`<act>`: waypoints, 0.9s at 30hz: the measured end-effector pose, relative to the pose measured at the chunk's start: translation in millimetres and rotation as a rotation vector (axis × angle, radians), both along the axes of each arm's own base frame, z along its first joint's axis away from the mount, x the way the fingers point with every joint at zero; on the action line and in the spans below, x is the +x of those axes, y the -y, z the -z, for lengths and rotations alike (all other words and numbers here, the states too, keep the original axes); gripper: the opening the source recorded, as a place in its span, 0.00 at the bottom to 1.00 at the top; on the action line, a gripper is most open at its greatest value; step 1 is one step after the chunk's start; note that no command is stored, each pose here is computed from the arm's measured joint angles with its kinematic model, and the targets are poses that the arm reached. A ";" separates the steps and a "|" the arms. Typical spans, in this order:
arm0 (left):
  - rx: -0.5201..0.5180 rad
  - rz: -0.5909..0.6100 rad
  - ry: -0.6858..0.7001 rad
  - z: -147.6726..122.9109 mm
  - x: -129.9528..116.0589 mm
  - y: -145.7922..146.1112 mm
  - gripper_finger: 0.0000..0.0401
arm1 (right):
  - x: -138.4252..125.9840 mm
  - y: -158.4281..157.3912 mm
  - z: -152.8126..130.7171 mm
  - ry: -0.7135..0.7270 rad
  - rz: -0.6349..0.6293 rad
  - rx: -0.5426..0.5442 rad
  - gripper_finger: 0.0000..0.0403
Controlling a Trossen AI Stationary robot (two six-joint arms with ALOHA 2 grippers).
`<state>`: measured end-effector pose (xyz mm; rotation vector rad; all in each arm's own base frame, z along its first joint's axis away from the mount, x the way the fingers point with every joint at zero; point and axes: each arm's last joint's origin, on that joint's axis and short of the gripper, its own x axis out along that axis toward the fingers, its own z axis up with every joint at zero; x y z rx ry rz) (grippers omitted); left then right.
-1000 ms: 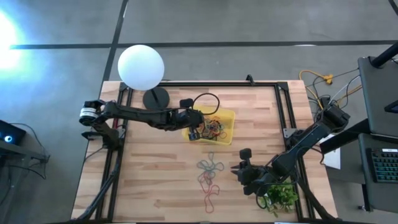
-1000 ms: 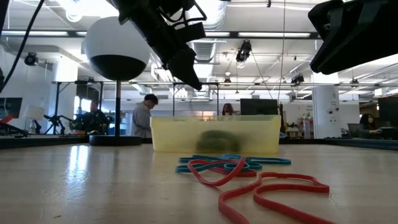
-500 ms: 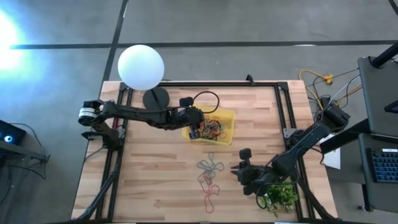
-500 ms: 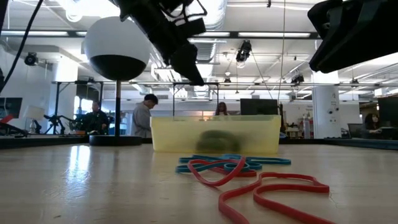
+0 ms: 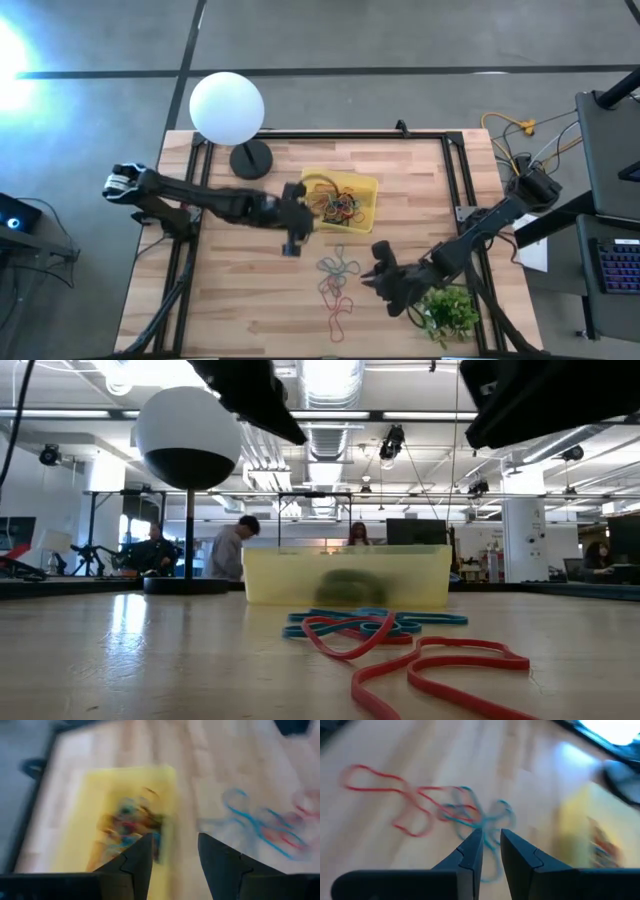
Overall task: Pick and place rubber bands into bin
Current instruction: Put the red rubber band into the yellow bin
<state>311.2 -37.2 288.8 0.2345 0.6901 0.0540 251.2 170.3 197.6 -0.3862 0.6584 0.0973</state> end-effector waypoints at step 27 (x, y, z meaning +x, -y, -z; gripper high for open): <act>-0.170 0.236 0.109 110.6 -3.9 145.1 0.35 | 44.0 14.3 36.2 -0.120 -0.208 0.203 0.14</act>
